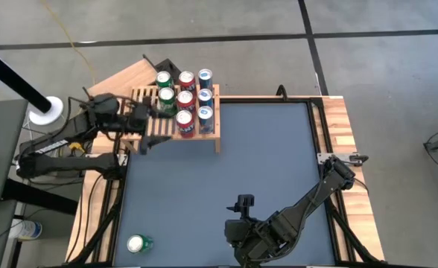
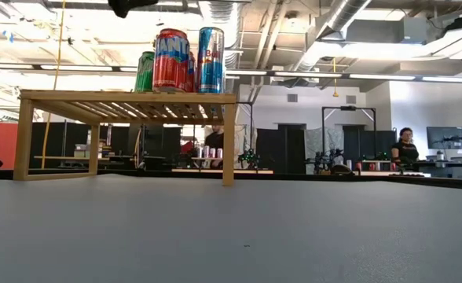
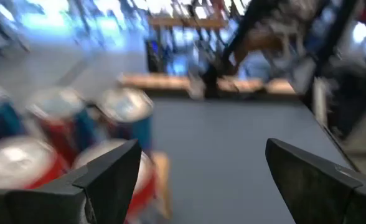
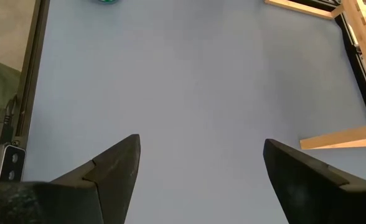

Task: Place canned beverage on shelf
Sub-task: Put the red soda can on the shelf aligned with the other red soda cans

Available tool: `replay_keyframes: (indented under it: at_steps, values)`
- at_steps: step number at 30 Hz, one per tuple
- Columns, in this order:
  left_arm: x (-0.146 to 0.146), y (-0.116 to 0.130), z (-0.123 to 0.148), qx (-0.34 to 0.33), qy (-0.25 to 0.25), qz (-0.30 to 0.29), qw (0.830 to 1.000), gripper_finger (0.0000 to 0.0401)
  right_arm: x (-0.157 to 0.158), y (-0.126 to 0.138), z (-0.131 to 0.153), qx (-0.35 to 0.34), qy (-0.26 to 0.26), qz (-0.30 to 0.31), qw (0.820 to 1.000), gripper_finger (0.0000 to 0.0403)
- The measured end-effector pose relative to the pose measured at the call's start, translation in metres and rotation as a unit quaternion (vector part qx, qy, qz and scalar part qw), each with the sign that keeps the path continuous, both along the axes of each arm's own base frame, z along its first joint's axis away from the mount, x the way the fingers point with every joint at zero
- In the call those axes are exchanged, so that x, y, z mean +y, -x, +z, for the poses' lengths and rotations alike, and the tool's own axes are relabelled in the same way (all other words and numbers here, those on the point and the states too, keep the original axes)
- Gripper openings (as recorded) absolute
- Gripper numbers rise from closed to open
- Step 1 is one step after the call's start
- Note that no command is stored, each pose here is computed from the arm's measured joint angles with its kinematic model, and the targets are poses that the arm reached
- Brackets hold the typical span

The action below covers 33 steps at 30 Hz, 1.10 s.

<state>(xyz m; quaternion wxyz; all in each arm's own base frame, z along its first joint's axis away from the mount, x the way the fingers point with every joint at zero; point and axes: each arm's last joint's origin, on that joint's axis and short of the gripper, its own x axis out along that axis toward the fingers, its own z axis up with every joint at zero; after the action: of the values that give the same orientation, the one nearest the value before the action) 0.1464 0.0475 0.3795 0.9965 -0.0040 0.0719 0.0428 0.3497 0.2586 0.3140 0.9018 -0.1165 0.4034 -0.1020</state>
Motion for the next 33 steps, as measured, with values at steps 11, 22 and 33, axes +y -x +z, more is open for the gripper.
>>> replay_keyframes:
  at_steps: [11, 22, 33]
  values:
    - [-0.03, -0.016, -0.038, 0.153, -0.012, 0.023, 0.988, 0.0332, 0.0, -0.001, 0.0, -0.004, -0.003, -0.001, 1.0, 0.0329]
    - [-0.039, -0.03, -0.091, 0.093, -0.004, 0.038, 0.995, 0.0253, 0.002, -0.002, -0.002, -0.003, 0.0, 0.003, 1.0, 0.0329]
    - [-0.031, -0.046, -0.097, 0.105, -0.062, 0.092, 0.988, 0.0023, 0.002, -0.004, -0.002, -0.005, 0.003, 0.008, 1.0, 0.0329]
